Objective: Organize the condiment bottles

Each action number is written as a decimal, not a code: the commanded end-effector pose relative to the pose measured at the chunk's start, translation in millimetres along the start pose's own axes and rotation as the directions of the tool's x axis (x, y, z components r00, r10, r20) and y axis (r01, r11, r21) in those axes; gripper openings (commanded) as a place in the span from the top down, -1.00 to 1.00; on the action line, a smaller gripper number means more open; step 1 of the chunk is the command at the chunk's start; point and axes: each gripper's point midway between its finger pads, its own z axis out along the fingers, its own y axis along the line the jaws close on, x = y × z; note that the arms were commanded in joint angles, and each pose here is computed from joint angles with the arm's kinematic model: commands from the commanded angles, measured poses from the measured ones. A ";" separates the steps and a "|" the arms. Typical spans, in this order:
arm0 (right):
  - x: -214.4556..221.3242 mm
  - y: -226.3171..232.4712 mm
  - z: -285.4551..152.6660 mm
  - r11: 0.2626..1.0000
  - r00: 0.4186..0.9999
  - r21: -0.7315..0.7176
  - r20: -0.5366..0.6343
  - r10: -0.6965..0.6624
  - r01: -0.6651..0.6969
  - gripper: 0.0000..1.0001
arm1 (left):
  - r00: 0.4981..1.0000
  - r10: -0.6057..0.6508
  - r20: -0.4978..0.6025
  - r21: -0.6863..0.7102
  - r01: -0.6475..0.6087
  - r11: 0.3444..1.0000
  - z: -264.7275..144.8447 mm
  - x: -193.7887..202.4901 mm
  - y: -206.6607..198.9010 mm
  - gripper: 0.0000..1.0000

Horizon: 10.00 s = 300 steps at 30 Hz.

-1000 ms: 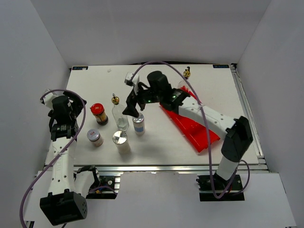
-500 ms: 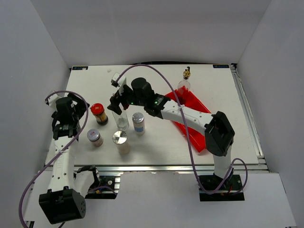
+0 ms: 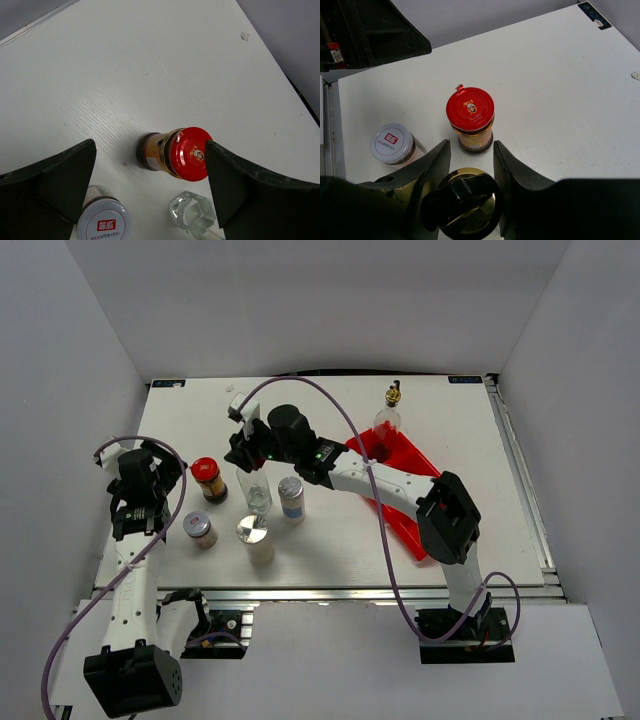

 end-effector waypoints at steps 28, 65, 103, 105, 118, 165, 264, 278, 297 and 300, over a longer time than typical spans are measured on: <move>-219.6 -145.3 -217.5 0.843 0.906 0.522 0.285 -0.313 0.127 1.00 | 1.000 0.007 0.018 0.025 -0.008 1.000 -3.2 -6.1 -6.4 -0.96; -89.1 -194.3 -229.4 0.850 0.983 0.517 0.084 -0.166 0.100 1.00 | 1.000 -0.001 0.021 0.011 0.001 1.000 3.1 -5.2 -5.0 -0.96; -39.0 -206.2 -253.9 0.799 0.992 0.599 0.064 -0.104 0.045 -0.02 | 1.000 0.007 0.015 -0.015 -0.007 1.000 3.2 -2.9 0.8 -0.96; -43.5 -205.8 -256.9 0.794 0.992 0.606 0.071 -0.109 0.044 -0.15 | 1.000 0.006 0.016 -0.014 -0.006 1.000 2.7 -3.5 0.5 -0.96; -93.0 -198.2 -284.4 0.760 0.978 0.646 0.110 -0.177 0.065 -0.45 | 1.000 0.010 0.020 -0.012 -0.010 1.000 0.7 -7.4 -1.9 -0.96; 119.0 -10.1 -83.6 0.996 0.930 0.085 -0.365 0.031 0.001 -0.29 | 0.966 0.240 -0.101 0.155 -0.223 0.962 -60.3 39.5 -37.8 -0.96; 112.3 101.1 -70.3 0.952 0.958 -0.272 -0.205 -0.201 0.142 -0.79 | 0.952 0.273 -0.137 0.248 -0.234 0.940 -66.0 51.5 -47.8 -0.96; 100.2 138.2 -32.6 0.914 0.989 -0.390 -0.045 -0.141 0.113 -0.65 | 0.950 0.276 -0.146 0.228 -0.239 0.944 -62.7 54.2 -44.7 -0.96; 21.3 24.2 -186.2 0.973 0.992 0.232 0.125 -0.019 -0.011 0.71 | 0.958 0.256 -0.132 0.218 -0.224 0.950 -60.4 54.1 -42.3 -0.96; 35.0 -25.1 -227.8 0.902 0.991 0.424 0.133 0.024 -0.079 0.73 | 0.959 0.252 -0.132 0.232 -0.217 0.948 -58.4 55.3 -46.7 -0.96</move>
